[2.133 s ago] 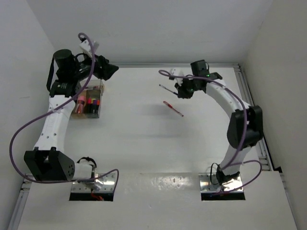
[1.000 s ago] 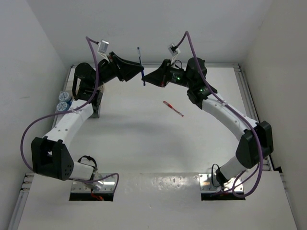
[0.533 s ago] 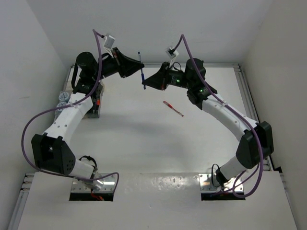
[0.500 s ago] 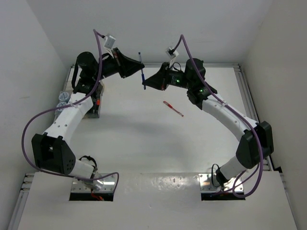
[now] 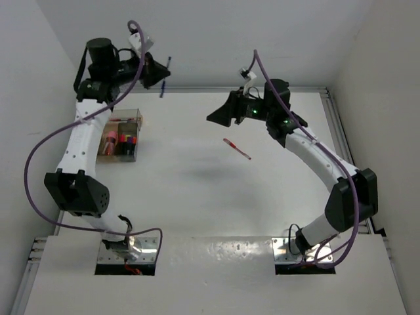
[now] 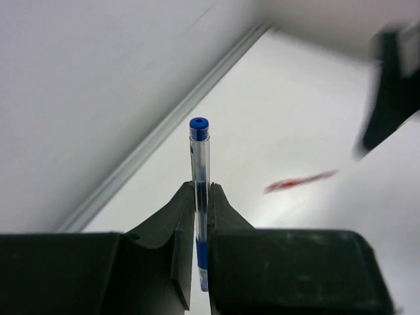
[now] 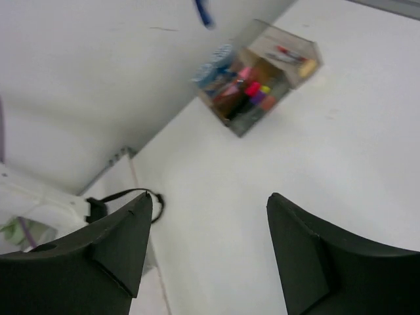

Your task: Sort the stationery into containers

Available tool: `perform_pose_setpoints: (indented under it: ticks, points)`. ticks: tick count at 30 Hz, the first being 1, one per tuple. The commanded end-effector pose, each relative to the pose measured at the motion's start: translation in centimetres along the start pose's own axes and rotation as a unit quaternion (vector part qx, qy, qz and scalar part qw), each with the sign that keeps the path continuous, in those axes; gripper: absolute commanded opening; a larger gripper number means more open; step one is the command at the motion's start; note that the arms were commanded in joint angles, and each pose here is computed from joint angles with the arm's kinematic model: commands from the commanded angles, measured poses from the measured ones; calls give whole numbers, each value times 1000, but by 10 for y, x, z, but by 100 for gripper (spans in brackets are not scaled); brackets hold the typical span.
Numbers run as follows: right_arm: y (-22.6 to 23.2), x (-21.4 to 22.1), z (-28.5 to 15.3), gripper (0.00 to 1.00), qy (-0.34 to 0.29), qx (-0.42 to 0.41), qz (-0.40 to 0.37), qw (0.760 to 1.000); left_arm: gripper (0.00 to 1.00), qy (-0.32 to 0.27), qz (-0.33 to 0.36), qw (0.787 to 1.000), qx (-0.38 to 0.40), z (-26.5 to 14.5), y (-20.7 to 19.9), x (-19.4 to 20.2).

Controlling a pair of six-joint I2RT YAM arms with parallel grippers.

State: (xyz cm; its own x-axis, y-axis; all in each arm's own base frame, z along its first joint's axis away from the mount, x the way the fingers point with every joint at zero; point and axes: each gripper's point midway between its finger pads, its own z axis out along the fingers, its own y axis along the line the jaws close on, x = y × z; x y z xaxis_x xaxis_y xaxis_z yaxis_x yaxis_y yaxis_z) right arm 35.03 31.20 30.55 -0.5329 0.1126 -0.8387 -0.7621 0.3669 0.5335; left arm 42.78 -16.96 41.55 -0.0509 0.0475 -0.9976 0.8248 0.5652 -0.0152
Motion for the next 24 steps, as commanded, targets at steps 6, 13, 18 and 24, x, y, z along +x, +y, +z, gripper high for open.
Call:
perform_pose_setpoints:
  ticks: [6, 13, 18, 24]
  points:
    - [-90, 42, -77, 70, 37, 109, 8, 993, 0, 310, 271, 910, -52, -112, 152, 155]
    - [-124, 63, -99, 70, 49, 143, 41, 988, 0, 373, 347, 860, -18, -140, 225, 218]
    - [-132, 67, -99, 69, 52, 146, 50, 987, 0, 397, 354, 847, -5, -128, 255, 242]
    - [-141, 73, -96, 69, 65, 143, 70, 985, 0, 400, 352, 846, -5, -123, 258, 268]
